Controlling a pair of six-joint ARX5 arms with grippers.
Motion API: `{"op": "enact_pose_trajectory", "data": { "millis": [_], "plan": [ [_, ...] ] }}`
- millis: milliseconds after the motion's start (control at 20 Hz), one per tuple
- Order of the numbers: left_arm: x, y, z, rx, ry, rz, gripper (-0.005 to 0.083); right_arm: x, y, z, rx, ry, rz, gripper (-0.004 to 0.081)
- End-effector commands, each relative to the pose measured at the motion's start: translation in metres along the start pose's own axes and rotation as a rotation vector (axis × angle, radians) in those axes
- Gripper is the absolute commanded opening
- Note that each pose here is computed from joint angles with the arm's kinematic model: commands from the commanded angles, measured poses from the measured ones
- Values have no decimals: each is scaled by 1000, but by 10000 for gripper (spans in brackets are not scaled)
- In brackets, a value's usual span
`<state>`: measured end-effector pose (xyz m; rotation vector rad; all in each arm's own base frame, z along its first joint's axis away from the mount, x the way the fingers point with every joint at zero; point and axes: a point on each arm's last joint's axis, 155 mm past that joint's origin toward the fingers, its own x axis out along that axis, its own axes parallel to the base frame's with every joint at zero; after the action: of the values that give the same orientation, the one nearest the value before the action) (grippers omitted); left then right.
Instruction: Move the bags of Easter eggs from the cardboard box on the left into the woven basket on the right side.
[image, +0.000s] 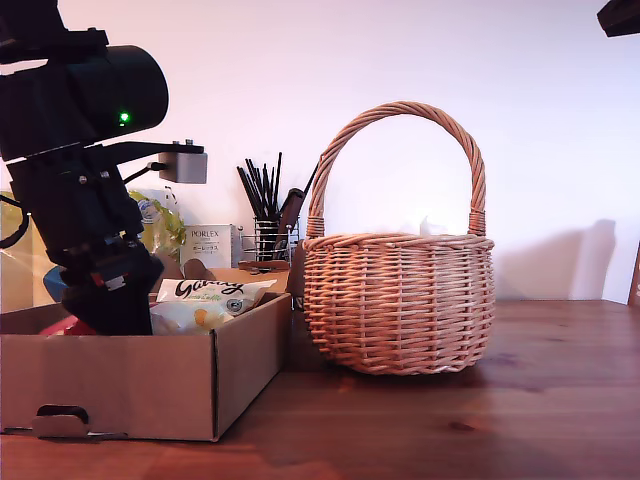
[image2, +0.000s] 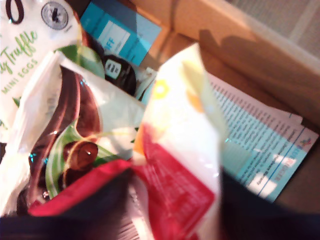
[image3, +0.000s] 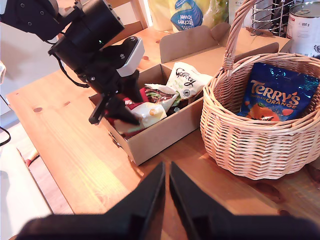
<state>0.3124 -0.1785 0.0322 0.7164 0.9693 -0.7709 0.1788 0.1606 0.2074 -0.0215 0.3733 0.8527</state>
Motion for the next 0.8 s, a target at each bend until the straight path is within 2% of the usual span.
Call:
{"op": "enact_pose_trajectory", "data": {
  "millis": [0, 200, 400, 600, 750],
  "plan": [
    [7, -5, -9, 3, 30, -17, 92, 0, 2, 3, -10, -6, 10, -12],
    [1, -3, -5, 3, 31, -17, 92, 0, 2, 3, -12, -6, 10, -12],
    [-20, 6, 9, 4, 21, 1, 92, 0, 2, 3, -15, -6, 10, -12],
    [-53, 18, 35, 9, -61, 47, 92, 0, 2, 3, -15, -6, 7, -12],
    [-86, 20, 65, 29, -174, 79, 92, 0, 2, 3, -15, -6, 7, -12]
  ]
}}
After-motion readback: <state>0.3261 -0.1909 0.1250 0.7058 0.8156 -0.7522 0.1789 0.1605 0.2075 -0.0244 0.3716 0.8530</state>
